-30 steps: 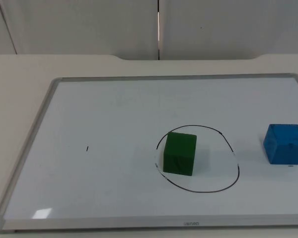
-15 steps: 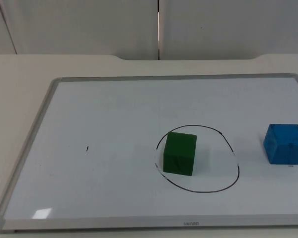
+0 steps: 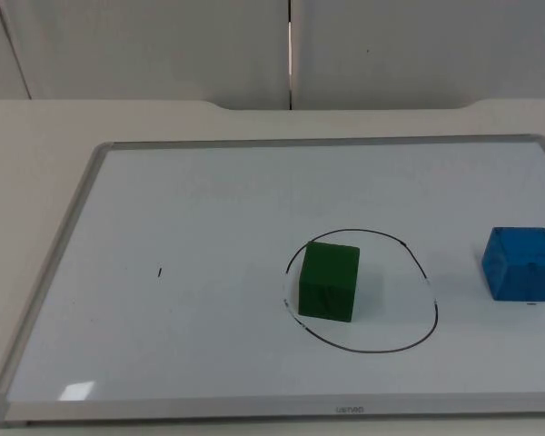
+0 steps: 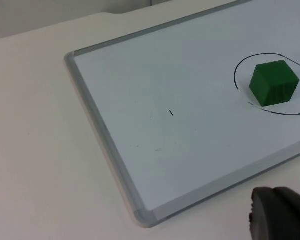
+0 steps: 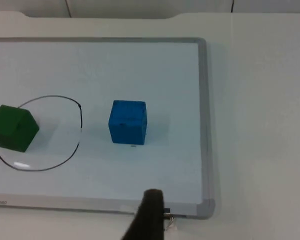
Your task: Push the two cubes into the marked area.
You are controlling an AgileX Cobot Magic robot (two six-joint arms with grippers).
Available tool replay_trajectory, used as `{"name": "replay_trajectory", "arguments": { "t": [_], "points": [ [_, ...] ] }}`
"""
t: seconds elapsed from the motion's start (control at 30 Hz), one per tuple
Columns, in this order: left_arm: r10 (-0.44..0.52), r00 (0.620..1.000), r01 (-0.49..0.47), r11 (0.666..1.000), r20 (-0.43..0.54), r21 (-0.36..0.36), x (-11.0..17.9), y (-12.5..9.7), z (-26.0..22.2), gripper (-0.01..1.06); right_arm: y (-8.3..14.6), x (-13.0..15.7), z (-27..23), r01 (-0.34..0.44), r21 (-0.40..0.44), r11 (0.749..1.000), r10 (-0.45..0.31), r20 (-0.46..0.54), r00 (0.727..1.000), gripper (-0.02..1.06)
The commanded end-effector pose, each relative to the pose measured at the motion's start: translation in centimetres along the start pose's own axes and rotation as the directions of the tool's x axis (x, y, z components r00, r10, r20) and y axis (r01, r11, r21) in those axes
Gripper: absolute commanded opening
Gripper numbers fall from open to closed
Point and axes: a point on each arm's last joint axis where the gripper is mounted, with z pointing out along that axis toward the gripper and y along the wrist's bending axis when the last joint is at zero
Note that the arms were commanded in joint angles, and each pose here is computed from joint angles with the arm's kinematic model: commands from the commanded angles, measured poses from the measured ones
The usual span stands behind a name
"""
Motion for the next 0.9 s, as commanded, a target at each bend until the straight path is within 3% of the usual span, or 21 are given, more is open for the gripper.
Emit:
{"name": "replay_trajectory", "arguments": {
  "t": [0.0, 0.1, 0.17, 0.2, 0.37, 0.43, 0.57, 0.87],
  "points": [
    [-0.009, 1.0, 0.009, 1.0, 0.011, 0.0, 0.0, 0.0, 0.1, 0.0, 0.0, -1.0, 0.5, -0.003, 0.004, 1.0, 0.004, -0.027, 1.0, 0.72],
    [-0.009, 1.0, 0.009, 1.0, 0.011, 0.0, 0.0, 0.0, 0.1, 0.0, -0.2, -2.6, 2.6, 0.007, 0.022, 1.0, -0.004, -0.129, 0.992, 0.59],
    [-0.009, 1.0, 0.009, 1.0, 0.011, 0.0, 0.0, 0.0, 0.1, 0.0, -0.2, -3.8, 4.4, 0.007, 0.023, 1.0, -0.002, -0.193, 0.981, 0.43],
    [-0.009, 1.0, 0.009, 1.0, 0.011, 0.0, 0.0, 0.0, 0.1, 0.0, -0.2, -3.8, 4.4, 0.007, 0.023, 1.0, -0.002, -0.193, 0.981, 0.43],
    [-0.009, 1.0, 0.009, 1.0, 0.011, 0.0, 0.0, 0.0, 0.1, 0.0, -0.2, -6.5, 9.3, -0.046, 0.033, 0.998, 0.054, -0.273, 0.961, 0.03],
    [-0.009, 1.0, 0.009, 1.0, 0.011, 0.0, 0.0, 0.0, 0.1, 0.0, -0.2, -6.9, 10.4, -0.051, 0.036, 0.998, 0.059, -0.299, 0.952, 0.0],
    [-0.009, 1.0, 0.009, 1.0, 0.011, 0.0, 0.0, 0.0, 0.1, 0.0, -0.3, -8.3, 14.8, -0.05, 0.044, 0.998, 0.064, -0.425, 0.903, 0.0],
    [-0.009, 1.0, 0.009, 1.0, 0.011, 0.0, 0.0, 0.0, 0.1, 0.0, -0.5, -8.7, 23.8, -0.046, 0.052, 0.998, 0.066, -0.52, 0.852, 0.0]
  ]
}}
